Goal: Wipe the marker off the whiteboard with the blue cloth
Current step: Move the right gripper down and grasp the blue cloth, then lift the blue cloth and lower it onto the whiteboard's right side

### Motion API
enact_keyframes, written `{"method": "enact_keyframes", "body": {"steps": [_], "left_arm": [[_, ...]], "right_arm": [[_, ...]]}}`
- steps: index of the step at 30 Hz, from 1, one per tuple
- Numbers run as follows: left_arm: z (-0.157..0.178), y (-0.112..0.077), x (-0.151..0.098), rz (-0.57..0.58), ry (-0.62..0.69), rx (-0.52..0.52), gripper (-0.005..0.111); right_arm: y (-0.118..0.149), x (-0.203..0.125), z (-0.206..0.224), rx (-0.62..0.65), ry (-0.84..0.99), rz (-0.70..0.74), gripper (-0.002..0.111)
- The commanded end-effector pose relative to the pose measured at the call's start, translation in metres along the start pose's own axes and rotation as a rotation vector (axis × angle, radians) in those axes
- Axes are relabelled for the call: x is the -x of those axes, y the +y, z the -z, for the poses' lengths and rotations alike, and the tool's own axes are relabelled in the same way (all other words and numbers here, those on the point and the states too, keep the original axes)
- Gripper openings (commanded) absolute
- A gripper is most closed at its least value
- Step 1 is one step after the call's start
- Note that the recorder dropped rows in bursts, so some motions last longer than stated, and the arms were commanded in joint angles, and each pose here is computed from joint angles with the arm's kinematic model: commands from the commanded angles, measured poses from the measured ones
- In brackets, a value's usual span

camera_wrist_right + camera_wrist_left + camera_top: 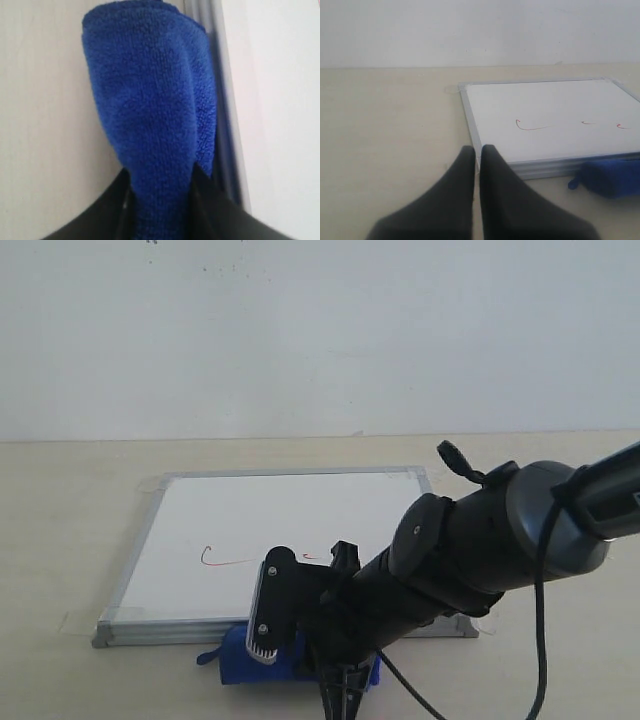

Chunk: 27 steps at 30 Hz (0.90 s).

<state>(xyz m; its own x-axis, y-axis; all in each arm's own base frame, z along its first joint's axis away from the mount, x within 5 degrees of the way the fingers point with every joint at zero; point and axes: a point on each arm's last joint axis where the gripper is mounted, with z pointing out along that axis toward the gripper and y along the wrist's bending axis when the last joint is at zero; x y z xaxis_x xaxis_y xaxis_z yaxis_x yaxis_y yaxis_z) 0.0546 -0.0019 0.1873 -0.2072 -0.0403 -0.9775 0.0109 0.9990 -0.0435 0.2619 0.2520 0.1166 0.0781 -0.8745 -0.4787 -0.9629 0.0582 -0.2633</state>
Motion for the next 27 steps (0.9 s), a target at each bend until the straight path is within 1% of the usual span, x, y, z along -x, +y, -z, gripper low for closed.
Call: {"method": "enact_keyframes", "body": {"steps": [1,5,8,9,10,11,12,13,14,16,18,19,21,23,24,27], "left_arm": [[0.0,0.0,0.0,0.003,-0.008,-0.005,0.004],[0.0,0.0,0.0,0.003,-0.008,-0.005,0.004],[0.0,0.0,0.0,0.003,-0.008,-0.005,0.004],[0.0,0.0,0.0,0.003,-0.008,-0.005,0.004],[0.0,0.0,0.0,0.003,-0.008,-0.005,0.004],[0.0,0.0,0.0,0.003,-0.008,-0.005,0.004],[0.0,0.0,0.0,0.003,-0.008,-0.005,0.004],[0.0,0.0,0.0,0.003,-0.008,-0.005,0.004],[0.0,0.0,0.0,0.003,-0.008,-0.005,0.004],[0.0,0.0,0.0,0.003,-0.008,-0.005,0.004],[0.0,0.0,0.0,0.003,-0.008,-0.005,0.004],[0.0,0.0,0.0,0.003,-0.008,-0.005,0.004],[0.0,0.0,0.0,0.003,-0.008,-0.005,0.004],[0.0,0.0,0.0,0.003,-0.008,-0.005,0.004],[0.0,0.0,0.0,0.003,-0.008,-0.005,0.004],[0.0,0.0,0.0,0.003,-0.008,-0.005,0.004]], "right_arm": [[0.002,0.005,0.008,0.026,-0.024,-0.026,0.0],[-0.006,0.02,0.038,-0.035,-0.09,-0.074,0.0],[-0.014,0.035,0.074,-0.127,-0.168,-0.099,0.0],[-0.022,0.043,0.097,-0.237,-0.216,-0.128,0.0],[-0.028,0.046,0.109,-0.309,-0.24,-0.143,0.0],[-0.04,0.047,0.124,-0.42,-0.266,-0.168,0.0],[-0.048,0.048,0.13,-0.445,-0.279,-0.184,0.0],[-0.067,0.048,0.133,-0.454,-0.301,-0.257,0.0],[-0.078,0.045,0.133,-0.454,-0.308,-0.306,0.0],[-0.113,0.028,0.12,-0.416,-0.304,-0.468,0.0],[-0.131,0.006,0.101,-0.305,-0.243,-0.56,0.0],[-0.138,-0.007,0.093,-0.281,-0.186,-0.594,0.0],[-0.141,-0.03,0.072,-0.254,-0.026,-0.613,0.0],[-0.137,-0.047,0.055,-0.236,0.108,-0.614,0.0],[-0.134,-0.053,0.047,-0.22,0.15,-0.601,0.0],[-0.131,-0.058,0.035,-0.195,0.173,-0.61,0.0]]}}
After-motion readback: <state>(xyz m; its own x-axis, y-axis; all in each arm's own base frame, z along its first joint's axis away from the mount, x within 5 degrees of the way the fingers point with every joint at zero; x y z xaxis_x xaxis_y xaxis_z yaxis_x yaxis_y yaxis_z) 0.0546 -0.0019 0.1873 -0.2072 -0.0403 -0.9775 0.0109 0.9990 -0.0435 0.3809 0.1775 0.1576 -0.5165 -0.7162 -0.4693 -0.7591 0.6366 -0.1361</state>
